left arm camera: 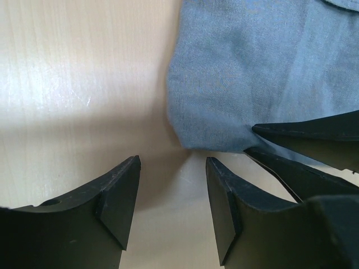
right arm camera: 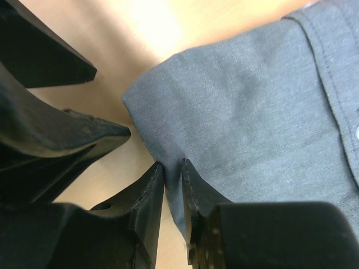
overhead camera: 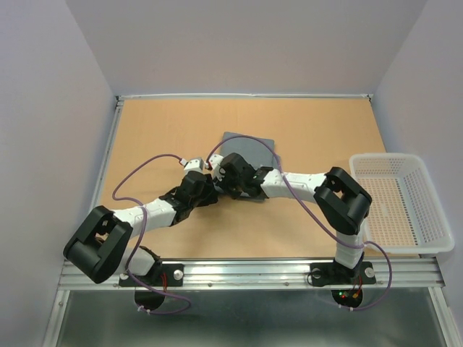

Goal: Fold and stack the long sleeve shirts
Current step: Fold the shirt

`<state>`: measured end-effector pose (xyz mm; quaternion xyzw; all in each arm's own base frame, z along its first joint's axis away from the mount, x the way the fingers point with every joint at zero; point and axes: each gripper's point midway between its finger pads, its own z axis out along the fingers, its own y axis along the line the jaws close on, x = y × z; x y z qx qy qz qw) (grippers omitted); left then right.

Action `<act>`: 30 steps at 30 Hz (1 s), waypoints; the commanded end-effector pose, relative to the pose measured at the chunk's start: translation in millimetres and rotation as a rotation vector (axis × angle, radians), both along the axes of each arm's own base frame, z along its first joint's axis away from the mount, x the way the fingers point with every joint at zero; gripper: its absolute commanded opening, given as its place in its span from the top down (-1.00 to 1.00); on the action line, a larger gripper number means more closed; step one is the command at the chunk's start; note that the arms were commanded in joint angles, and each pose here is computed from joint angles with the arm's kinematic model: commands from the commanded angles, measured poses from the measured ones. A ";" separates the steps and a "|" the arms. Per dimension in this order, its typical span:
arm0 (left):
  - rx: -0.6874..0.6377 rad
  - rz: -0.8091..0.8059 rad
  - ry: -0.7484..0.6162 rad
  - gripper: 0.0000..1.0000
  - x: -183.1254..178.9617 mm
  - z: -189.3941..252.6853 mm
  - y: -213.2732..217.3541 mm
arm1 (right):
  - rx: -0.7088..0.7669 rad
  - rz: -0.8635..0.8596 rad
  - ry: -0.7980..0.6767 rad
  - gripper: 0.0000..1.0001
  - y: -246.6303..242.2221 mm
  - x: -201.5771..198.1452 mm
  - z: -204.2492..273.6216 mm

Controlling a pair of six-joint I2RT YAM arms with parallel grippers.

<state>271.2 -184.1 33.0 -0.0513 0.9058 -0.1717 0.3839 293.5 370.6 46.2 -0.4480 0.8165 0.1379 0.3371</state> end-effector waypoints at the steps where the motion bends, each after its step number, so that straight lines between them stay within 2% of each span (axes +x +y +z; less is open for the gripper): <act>1: 0.014 0.002 -0.021 -0.22 3.4 1.7 0.8 | 0.101 -0.010 -0.060 0.51 17.3 15.6 49.6; 4: 0.012 0.003 -0.022 -0.22 4.4 2.5 0.0 | 0.097 -0.010 -0.057 0.68 17.3 16.3 48.8; 5: 0.012 0.004 -0.020 -0.22 4.6 2.2 -0.2 | 0.095 -0.011 -0.056 0.81 16.5 16.7 47.9; 9: 0.002 0.004 -0.029 -0.22 6.5 4.1 -2.7 | 0.090 -0.018 -0.045 0.99 14.4 15.6 44.2; 21: -0.029 0.016 -0.053 -0.18 24.9 15.3 -24.6 | 0.129 0.003 0.000 0.99 20.6 8.7 48.2; 30: 0.053 0.165 -0.012 -0.13 25.9 2.3 0.6 | 0.147 0.001 0.006 0.99 20.8 6.7 53.7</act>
